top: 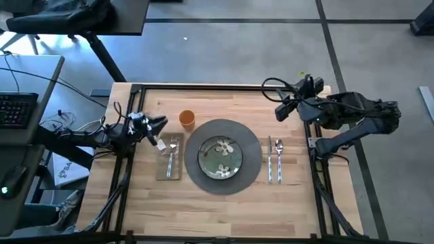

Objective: Set table place
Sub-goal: Return to Home Position

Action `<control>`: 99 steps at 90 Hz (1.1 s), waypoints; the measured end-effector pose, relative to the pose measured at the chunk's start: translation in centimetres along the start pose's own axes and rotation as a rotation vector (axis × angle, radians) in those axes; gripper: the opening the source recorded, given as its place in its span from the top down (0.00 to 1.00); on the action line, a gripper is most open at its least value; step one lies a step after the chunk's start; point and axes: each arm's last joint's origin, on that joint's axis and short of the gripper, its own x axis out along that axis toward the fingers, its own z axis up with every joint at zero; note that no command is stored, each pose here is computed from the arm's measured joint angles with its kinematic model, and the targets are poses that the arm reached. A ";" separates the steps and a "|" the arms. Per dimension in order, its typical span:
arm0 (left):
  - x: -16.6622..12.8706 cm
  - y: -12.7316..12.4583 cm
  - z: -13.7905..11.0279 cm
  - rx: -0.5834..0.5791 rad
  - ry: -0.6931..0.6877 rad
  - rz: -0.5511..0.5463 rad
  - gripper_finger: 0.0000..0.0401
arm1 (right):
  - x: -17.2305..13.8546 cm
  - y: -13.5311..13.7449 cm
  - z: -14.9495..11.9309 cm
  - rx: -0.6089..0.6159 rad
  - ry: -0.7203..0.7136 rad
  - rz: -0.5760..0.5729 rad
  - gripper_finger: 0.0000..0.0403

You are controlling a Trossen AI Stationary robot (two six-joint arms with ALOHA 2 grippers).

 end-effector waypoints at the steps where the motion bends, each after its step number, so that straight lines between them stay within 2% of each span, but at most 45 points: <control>1: 0.0 -0.1 0.0 -0.002 0.009 -0.026 0.72 | 0.0 0.0 0.0 0.000 -0.002 -0.003 0.66; 13: -0.2 -0.9 -0.2 0.007 0.109 -0.319 0.72 | -0.4 -0.7 0.1 0.013 -0.017 -0.012 0.66; 21: -0.3 -1.2 -0.4 0.018 0.145 -0.406 0.72 | -0.7 -1.3 0.1 0.016 -0.018 -0.012 0.66; 33: -0.2 -1.0 -0.6 0.025 0.162 -0.376 0.72 | -1.1 -2.3 -0.2 0.039 -0.004 -0.018 0.66; 42: -0.2 -0.9 -0.6 0.027 0.154 -0.336 0.72 | -1.2 -2.9 -1.0 0.037 0.058 -0.031 0.66; 53: -0.2 -0.8 -0.6 0.030 0.147 -0.303 0.72 | -0.8 -2.9 -2.8 0.042 0.161 -0.049 0.66; 70: -0.1 -0.8 -0.6 0.079 0.134 -0.303 0.72 | 0.4 -2.0 -6.1 0.070 0.204 -0.066 0.66; 79: -0.1 -0.8 -0.6 0.097 0.132 -0.304 0.72 | 1.0 -2.0 -7.9 0.148 0.185 -0.060 0.66; 87: -0.1 -0.8 -0.6 0.097 0.132 -0.304 0.72 | 1.1 -2.7 -9.4 0.267 0.140 -0.043 0.66; 99: -0.1 -0.8 -0.6 0.097 0.132 -0.304 0.72 | 0.7 -4.0 -10.6 0.399 0.074 0.062 0.66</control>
